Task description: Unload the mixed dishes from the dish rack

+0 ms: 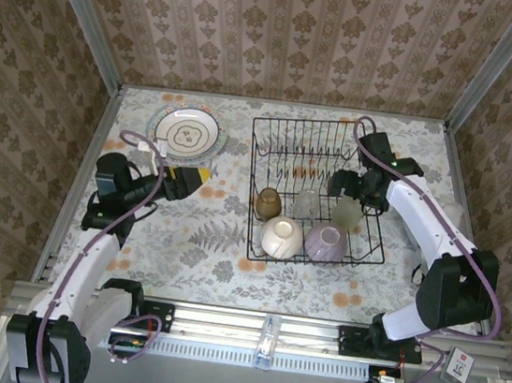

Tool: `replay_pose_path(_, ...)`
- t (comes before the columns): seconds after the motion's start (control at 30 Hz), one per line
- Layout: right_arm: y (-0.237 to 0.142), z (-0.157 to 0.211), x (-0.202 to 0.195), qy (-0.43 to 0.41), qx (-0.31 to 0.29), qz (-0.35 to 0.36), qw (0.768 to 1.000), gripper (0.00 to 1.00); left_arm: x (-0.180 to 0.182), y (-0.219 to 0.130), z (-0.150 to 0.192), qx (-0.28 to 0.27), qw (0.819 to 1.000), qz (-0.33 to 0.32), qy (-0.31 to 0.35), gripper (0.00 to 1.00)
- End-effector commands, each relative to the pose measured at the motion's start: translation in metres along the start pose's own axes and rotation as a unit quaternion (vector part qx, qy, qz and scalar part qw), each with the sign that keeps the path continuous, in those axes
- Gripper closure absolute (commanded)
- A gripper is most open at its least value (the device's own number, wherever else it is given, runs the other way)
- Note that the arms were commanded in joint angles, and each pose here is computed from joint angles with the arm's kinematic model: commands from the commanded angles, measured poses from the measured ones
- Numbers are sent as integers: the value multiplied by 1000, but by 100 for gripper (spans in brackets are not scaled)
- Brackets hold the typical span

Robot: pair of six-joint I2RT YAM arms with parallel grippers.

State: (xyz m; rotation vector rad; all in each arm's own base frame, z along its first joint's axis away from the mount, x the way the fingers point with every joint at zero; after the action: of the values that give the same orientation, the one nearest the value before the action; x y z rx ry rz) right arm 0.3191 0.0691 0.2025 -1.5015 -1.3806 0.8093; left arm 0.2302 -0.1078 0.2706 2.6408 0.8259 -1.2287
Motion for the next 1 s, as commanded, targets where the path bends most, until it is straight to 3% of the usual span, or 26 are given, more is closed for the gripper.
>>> replay_pose_path(0.0, 2, -5, -4, -6, -2, 34, 999, 4, -3, -1, -2, -6, 1000, 16, 4, 0)
replay_pose_path(0.4, 15, -6, -4, -24, 11, 70, 997, 16, 1, -2, -2, -9, 1000, 10, -3, 0)
replay_pose_path(0.63, 17, 1, 2, -28, 19, 56, 998, 33, 17, 0, -2, -2, 998, -31, -62, 0)
replay_pose_path(0.97, 5, 5, 6, -23, 7, 23, 999, 66, 25, 3, -12, -49, 994, -13, -99, 0)
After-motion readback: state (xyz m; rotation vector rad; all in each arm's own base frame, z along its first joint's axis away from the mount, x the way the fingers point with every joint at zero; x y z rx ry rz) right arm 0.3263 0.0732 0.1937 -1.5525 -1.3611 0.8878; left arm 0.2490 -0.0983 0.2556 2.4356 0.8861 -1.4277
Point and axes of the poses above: each hand's point on the last joint's axis, 136 mm out from that joint toward the fingers, its own y axis out along the fingers, its own x axis along the line the jaws close on, z = x × y, the point moved 6 cm from there along -y, back along the fingers, and after that the axes turned 1 degree about -y, right-handed, at the moved point
